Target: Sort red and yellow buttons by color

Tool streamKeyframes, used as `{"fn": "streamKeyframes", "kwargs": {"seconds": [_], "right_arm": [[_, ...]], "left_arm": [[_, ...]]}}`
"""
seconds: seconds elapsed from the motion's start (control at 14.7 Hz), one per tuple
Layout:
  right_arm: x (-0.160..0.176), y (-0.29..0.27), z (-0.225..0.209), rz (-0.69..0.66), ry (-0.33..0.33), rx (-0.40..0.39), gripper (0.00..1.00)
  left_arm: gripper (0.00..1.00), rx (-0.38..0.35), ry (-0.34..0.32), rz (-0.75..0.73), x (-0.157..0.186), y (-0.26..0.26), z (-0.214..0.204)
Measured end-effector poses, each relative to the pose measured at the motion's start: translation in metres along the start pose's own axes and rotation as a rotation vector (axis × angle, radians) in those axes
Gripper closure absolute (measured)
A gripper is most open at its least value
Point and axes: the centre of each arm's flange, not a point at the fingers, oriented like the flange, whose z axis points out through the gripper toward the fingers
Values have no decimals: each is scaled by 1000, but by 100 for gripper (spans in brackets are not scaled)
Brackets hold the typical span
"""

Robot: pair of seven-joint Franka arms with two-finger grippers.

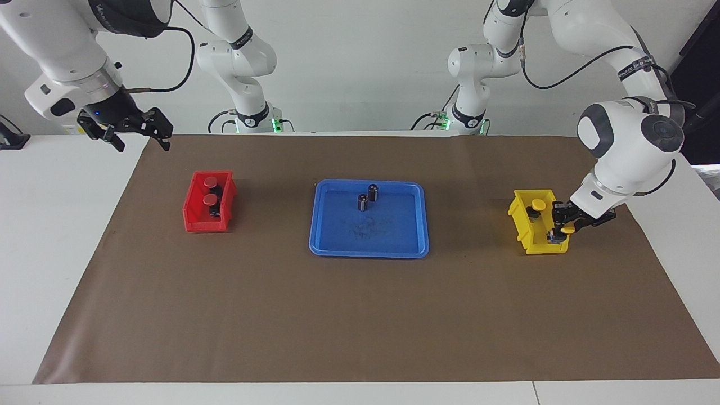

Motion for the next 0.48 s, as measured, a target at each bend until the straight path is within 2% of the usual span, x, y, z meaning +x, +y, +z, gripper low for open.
{"fn": "streamKeyframes", "kwargs": {"seconds": [0.48], "right_arm": [[3, -28, 1, -51, -3, -5, 0]], "left_arm": [[59, -3, 1, -119, -23, 4, 26]]}}
